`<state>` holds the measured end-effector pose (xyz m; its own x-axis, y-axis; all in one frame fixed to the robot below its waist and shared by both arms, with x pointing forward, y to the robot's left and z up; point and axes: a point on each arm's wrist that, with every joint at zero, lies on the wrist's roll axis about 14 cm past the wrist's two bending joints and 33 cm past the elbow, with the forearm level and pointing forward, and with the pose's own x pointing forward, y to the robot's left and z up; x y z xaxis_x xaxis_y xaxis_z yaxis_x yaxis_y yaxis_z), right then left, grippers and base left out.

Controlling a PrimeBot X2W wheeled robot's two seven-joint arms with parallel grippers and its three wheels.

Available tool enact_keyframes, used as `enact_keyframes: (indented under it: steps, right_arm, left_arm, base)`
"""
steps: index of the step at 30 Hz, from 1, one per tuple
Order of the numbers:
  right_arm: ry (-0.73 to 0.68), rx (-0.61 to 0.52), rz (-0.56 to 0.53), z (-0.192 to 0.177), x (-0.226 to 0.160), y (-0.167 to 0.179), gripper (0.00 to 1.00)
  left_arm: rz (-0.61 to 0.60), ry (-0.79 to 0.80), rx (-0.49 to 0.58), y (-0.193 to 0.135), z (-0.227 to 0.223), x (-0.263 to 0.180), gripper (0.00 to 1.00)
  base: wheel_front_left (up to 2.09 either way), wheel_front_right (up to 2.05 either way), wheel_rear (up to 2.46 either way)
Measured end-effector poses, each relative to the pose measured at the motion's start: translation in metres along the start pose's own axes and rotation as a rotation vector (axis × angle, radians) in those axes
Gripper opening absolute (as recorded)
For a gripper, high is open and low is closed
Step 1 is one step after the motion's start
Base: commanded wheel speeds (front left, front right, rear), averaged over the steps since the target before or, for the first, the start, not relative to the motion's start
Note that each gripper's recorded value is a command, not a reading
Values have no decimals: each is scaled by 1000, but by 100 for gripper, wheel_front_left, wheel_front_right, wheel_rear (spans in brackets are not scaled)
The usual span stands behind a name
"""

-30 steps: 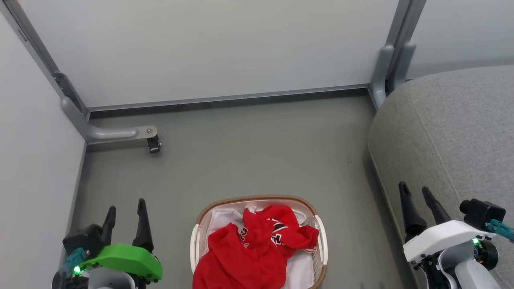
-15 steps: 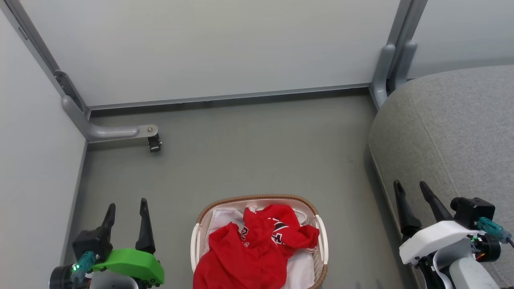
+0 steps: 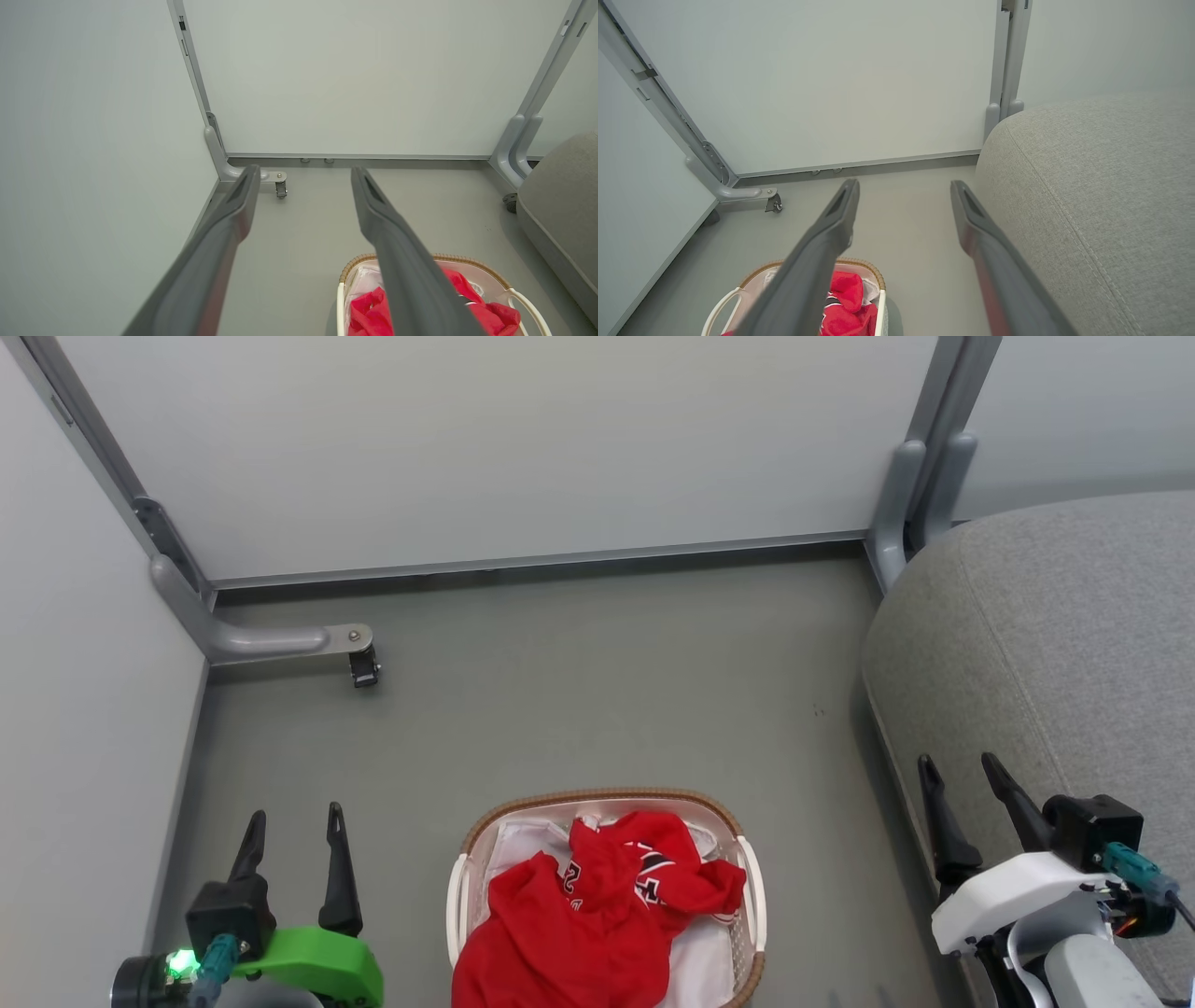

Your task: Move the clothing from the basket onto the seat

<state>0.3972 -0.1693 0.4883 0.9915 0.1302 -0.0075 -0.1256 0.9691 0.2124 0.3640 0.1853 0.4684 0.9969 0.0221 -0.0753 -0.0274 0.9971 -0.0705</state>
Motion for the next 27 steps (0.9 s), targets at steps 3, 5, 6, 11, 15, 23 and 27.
enact_keyframes:
  steps: [3, 5, 6, 11, 15, 23, 27]
  right_arm:
    - [5, -21, 5, -2, -1, 1, 100]
    - [10, -35, 12, -4, -1, 3, 100]
    - [12, -40, 15, -5, -1, 3, 100]
    - [22, -73, 33, -9, -2, 8, 100]
    - [26, -97, 45, -12, -3, 10, 100]
    - [41, -154, 71, -18, 1, 12, 100]
    - [41, -172, 77, -19, 9, 10, 100]
  left_arm:
    - [-6, -4, 20, -2, -1, -3, 100]
    - [-10, -7, 35, -2, -1, -4, 100]
    - [-11, -6, 38, -3, -2, -4, 100]
    - [-24, -1, 69, -5, -6, -8, 100]
    - [-34, -7, 96, -7, -6, -8, 100]
    - [-57, 4, 146, -13, -13, -6, 100]
    - [-75, 24, 154, -19, -21, -1, 100]
  base:
    - [0, 0, 0]
    - [0, 0, 0]
    - [0, 0, 0]
    - [0, 0, 0]
    - [0, 0, 0]
    - [0, 0, 0]
    - [0, 0, 0]
